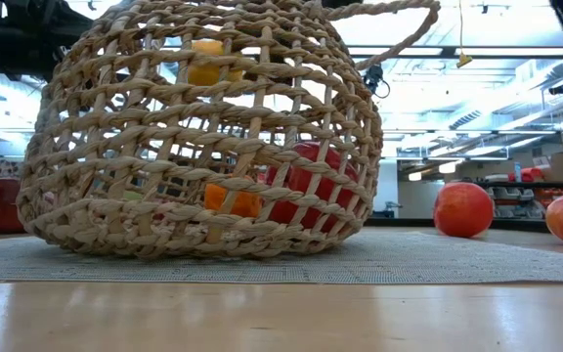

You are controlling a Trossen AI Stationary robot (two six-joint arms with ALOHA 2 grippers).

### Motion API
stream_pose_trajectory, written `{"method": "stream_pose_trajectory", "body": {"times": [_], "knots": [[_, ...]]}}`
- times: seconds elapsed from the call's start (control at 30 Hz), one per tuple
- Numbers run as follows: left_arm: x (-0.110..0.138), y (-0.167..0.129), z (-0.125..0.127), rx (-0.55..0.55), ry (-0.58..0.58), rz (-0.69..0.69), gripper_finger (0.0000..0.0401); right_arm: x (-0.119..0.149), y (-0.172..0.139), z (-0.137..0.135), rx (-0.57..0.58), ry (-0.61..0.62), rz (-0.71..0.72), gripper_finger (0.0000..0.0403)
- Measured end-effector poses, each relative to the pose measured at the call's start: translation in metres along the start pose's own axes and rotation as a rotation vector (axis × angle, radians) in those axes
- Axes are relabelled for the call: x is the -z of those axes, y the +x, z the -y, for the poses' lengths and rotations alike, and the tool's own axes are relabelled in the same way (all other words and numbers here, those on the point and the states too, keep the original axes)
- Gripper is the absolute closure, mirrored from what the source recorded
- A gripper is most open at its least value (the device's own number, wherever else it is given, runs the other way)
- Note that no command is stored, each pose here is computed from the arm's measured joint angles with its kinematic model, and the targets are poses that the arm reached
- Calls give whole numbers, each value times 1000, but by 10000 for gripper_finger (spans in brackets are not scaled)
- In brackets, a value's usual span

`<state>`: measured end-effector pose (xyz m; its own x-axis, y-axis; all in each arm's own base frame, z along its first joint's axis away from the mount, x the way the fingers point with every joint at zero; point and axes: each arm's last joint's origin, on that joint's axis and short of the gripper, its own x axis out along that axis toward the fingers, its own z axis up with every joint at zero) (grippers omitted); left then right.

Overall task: Build produce basket
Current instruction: Put the yellow bell pepper into the brown woven basket

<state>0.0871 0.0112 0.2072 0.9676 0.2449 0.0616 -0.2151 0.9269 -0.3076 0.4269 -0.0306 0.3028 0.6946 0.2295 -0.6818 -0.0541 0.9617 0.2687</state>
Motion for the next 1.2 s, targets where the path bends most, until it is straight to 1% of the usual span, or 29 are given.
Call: {"method": "stream_pose_trajectory", "body": {"times": [0.07,0.13,0.27,0.4,0.5,0.63,0.7,0.83,0.93,1.07,1.2], "knots": [[0,0,0,0,0,0,12,-4,6,1,4,-26,-30,42],[0,0,0,0,0,0,12,-2,13,4,39,-59,-81,42],[0,0,0,0,0,-1,12,10,27,11,89,-148,-204,42],[0,0,0,0,0,-1,12,24,37,8,95,-252,-330,41],[0,0,0,0,0,-1,12,28,42,6,93,-303,-370,41],[0,0,0,0,0,0,12,26,41,4,94,-327,-356,41],[0,0,0,0,0,-1,12,27,42,4,91,-316,-358,41],[0,0,0,0,0,-1,12,27,42,1,41,-277,-345,41],[0,0,0,0,0,0,12,23,44,0,41,-285,-309,41],[0,0,0,0,0,-1,12,23,44,0,43,-270,-306,41],[0,0,0,0,0,0,12,20,44,1,83,-270,-275,31]]}}
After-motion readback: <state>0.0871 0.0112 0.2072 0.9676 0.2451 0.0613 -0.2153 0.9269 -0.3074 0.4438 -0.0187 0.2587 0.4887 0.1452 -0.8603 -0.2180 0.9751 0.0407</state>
